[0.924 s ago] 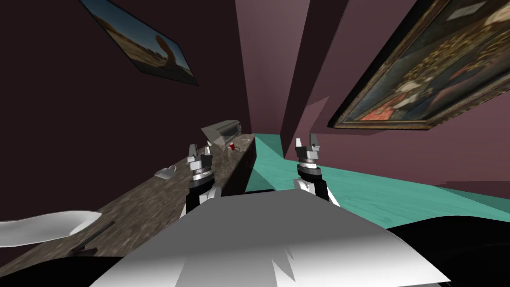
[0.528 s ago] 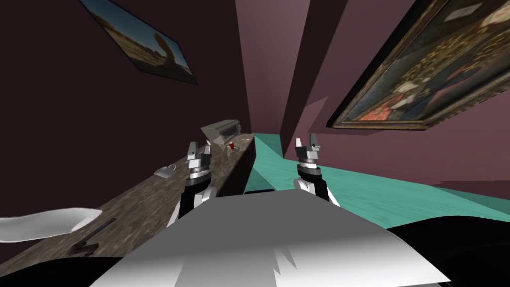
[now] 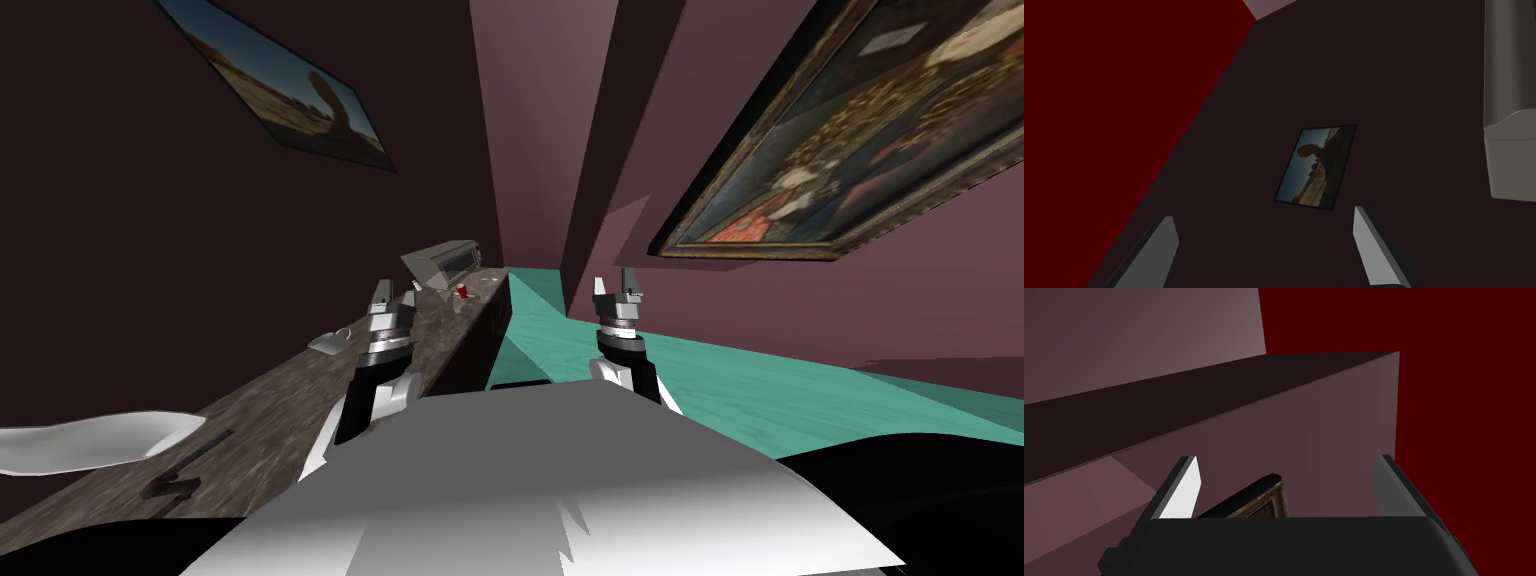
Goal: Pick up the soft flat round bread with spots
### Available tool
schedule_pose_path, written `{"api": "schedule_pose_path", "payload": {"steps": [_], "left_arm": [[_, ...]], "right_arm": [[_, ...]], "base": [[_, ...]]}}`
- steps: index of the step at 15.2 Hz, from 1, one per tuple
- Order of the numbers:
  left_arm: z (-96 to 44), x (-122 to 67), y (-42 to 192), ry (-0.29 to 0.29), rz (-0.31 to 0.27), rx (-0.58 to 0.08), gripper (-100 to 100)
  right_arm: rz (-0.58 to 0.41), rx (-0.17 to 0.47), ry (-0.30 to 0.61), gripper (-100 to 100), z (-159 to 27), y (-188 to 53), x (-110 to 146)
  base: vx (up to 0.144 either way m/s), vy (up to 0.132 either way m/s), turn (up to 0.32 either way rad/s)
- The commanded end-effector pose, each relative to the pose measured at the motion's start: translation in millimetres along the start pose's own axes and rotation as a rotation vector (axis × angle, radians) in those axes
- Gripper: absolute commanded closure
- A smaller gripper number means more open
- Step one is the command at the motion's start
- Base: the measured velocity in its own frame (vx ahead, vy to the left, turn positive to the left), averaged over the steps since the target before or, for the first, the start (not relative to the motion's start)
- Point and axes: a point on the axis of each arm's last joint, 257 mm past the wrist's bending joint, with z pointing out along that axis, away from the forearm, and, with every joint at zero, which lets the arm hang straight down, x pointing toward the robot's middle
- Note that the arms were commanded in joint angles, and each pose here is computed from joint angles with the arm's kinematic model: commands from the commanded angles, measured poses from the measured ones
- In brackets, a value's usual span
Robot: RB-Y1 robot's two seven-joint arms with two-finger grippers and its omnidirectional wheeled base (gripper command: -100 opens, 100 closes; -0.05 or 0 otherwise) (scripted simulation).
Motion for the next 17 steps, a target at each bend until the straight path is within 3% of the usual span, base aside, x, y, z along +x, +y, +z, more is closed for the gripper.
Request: {"api": "schedule_pose_path", "payload": {"steps": [1, 5, 7, 8, 10, 11, 13, 14, 17], "left_arm": [[2.9, -6.4, 8, -0.002, 0.018, -0.032, -100], [8.0, -26.4, 19, -0.019, 0.057, -0.086, -100], [7.5, -26.7, 25, -0.019, 0.056, -0.108, -100], [9.2, -38.2, 30, -0.032, 0.073, -0.132, -100], [8.3, -38.6, 36, -0.033, 0.072, -0.155, -100], [9.4, -51.1, 40, -0.049, 0.087, -0.177, -100], [7.9, -51.7, 48, -0.050, 0.086, -0.207, -100], [8.5, -64.8, 50, -0.068, 0.098, -0.224, -100], [5.9, -65.8, 61, -0.070, 0.096, -0.265, -100]], "right_arm": [[0.000, 0.000, 0.000, 0, 0.0, 0, 0], [0.000, 0.000, 0.000, 0, 0.0, 0, 0], [0.000, 0.000, 0.000, 0, 0.0, 0, 0], [0.000, 0.000, 0.000, 0, 0.0, 0, 0], [0.000, 0.000, 0.000, 0, 0.0, 0, 0], [0.000, 0.000, 0.000, 0, 0.0, 0, 0], [0.000, 0.000, 0.000, 0, 0.0, 0, 0], [0.000, 0.000, 0.000, 0, 0.0, 0, 0], [0.000, 0.000, 0.000, 0, 0.0, 0, 0]], "base": [[-0.025, -0.054, -0.014], [-0.021, -0.042, -0.018], [-0.010, -0.032, -0.018], [-0.010, -0.039, -0.028], [-0.009, -0.039, -0.018], [-0.004, -0.035, -0.032], [-0.001, -0.030, -0.023], [0.004, -0.032, -0.041], [0.003, -0.026, -0.016]]}}
